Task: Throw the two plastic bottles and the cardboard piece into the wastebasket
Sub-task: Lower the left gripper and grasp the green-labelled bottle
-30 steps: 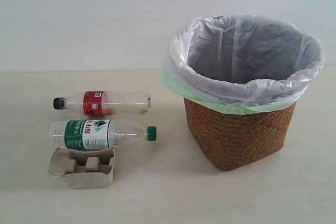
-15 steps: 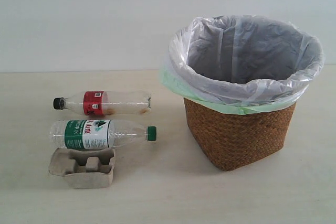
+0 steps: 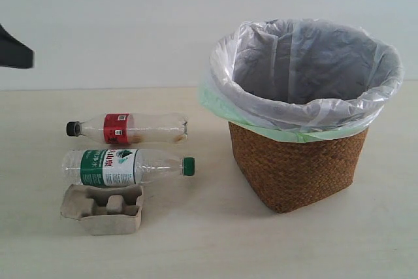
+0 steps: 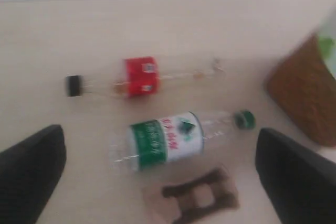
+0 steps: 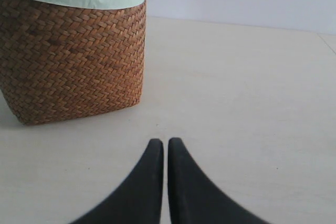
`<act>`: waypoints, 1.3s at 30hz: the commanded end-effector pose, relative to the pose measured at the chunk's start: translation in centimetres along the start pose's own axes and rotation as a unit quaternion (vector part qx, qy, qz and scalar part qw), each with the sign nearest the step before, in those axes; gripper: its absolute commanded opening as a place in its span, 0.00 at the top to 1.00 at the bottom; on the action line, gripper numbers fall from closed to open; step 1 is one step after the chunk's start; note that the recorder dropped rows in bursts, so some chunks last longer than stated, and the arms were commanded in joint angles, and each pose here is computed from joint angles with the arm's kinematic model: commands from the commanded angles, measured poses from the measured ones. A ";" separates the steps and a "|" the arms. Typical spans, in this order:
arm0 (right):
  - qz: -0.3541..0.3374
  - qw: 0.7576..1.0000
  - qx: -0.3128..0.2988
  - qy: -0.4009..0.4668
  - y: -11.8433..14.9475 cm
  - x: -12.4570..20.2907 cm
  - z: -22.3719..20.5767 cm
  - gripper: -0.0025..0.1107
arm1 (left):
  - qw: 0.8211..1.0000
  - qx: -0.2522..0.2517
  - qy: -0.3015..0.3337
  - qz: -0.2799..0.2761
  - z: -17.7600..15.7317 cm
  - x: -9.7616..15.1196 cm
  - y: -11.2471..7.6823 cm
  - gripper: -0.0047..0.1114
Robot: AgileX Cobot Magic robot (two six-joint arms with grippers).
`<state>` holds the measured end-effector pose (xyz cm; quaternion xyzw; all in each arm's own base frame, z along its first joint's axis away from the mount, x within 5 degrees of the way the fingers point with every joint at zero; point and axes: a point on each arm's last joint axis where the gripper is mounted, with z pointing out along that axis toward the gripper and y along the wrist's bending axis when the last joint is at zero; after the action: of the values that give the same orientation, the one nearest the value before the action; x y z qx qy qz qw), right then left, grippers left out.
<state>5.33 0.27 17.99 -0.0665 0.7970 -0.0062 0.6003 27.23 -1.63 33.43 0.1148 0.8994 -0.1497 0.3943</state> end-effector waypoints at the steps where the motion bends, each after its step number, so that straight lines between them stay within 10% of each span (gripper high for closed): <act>1: 0.000 1.000 0.003 -0.005 0.0 -0.1 0.0 0.98 | 0.978 0.122 0.024 0.168 2.6 -0.1 -2.0 0.19; 7: 0.000 1.000 0.003 -0.005 0.0 -0.1 0.0 0.98 | 0.928 0.091 0.054 0.358 6.2 0.6 -3.3 0.19; 18: 0.001 1.000 0.003 -0.005 0.0 -0.1 0.0 0.98 | 0.888 0.105 0.091 0.438 14.2 3.7 -5.1 0.19; 28: 0.000 1.000 0.003 -0.005 0.0 -0.1 0.0 0.98 | 0.859 0.090 0.120 0.489 19.3 6.3 -3.5 0.19; 33: 0.000 1.000 0.003 -0.005 0.0 -0.1 0.0 0.98 | 0.810 0.113 0.133 0.560 20.8 7.6 -3.1 0.19; 39: 0.000 1.000 0.003 -0.005 0.0 -0.1 0.0 0.98 | 0.806 0.104 0.139 0.566 21.9 8.3 -2.6 0.19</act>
<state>5.33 0.27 17.99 -0.0665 0.7970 -0.0062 0.6003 35.60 -11.02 14.07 0.6618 0.7012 0.0202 0.2644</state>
